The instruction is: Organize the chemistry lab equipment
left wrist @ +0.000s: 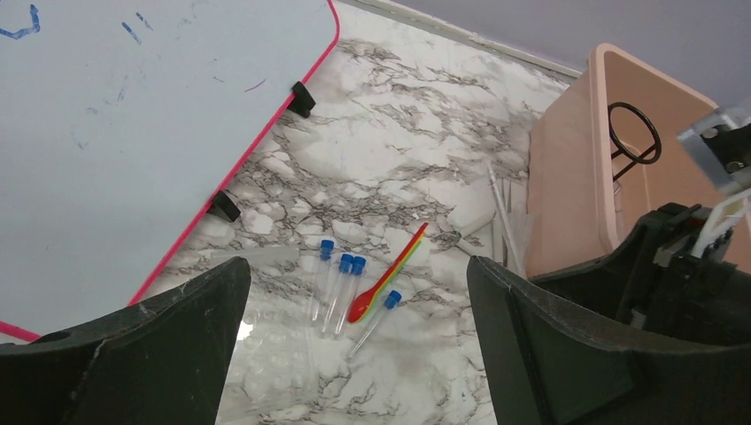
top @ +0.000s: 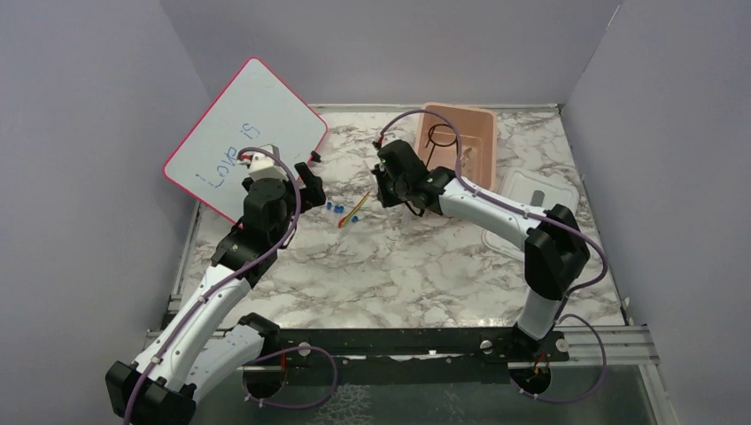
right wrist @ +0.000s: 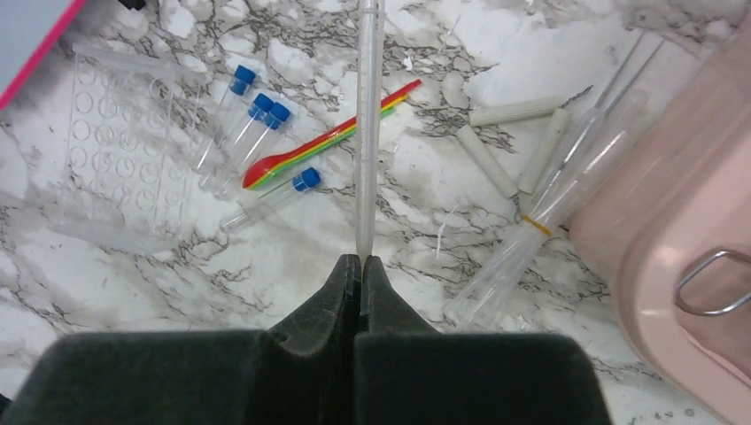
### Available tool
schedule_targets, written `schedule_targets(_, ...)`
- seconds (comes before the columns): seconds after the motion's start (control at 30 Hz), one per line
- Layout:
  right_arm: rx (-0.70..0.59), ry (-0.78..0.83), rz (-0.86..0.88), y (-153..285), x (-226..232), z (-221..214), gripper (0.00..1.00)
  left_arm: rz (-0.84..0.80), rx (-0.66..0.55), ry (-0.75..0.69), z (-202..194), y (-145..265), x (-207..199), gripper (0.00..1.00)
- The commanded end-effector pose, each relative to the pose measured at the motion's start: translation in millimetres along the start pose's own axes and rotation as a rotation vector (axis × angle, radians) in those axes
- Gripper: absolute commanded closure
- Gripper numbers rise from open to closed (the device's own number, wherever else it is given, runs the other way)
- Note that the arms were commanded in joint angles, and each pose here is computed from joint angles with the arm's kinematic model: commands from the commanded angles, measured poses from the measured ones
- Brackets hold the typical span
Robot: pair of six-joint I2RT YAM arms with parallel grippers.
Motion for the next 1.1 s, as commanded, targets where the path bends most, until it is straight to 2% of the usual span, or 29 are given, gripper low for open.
schedule_targets(0.0,-0.078,-0.006,-0.023,29.0,-5.8,11.6,0.99,-0.015,0.006,0.006,-1.5,0.8,0.1,0.05)
schedule_targets(0.23,-0.301,-0.051,-0.106,90.5,-28.1,49.7,0.99,-0.071,0.011,0.001,-1.6,-0.1,-4.7,0.05)
schedule_targets(0.43,-0.412,-0.209,-0.284,119.6,-91.6,65.5,0.99,-0.147,0.016,-0.006,-2.2,-0.4,-10.5,0.05)
schedule_targets(0.67,-0.382,-0.351,-0.415,113.3,-151.0,60.9,0.99,-0.186,0.038,-0.012,-4.7,-3.3,-14.7,0.05)
schedule_targets(0.87,-0.238,-0.378,-0.435,68.1,-171.4,53.7,0.99,-0.159,0.072,-0.022,-7.9,-8.1,-14.2,0.05)
schedule_targets(1.07,-0.181,-0.376,-0.485,35.0,-186.7,49.4,0.99,-0.161,0.093,-0.033,-10.1,-10.7,-15.0,0.05)
Point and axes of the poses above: each gripper's point midway between its finger pads, its own y axis back along the fingers, its own x axis along the line the jaws close on, z = x × y, the point moved 10 cm from there along y, back along the fingers, and after that the axes turned 7 degrees about -y, right-handed, at the moved point
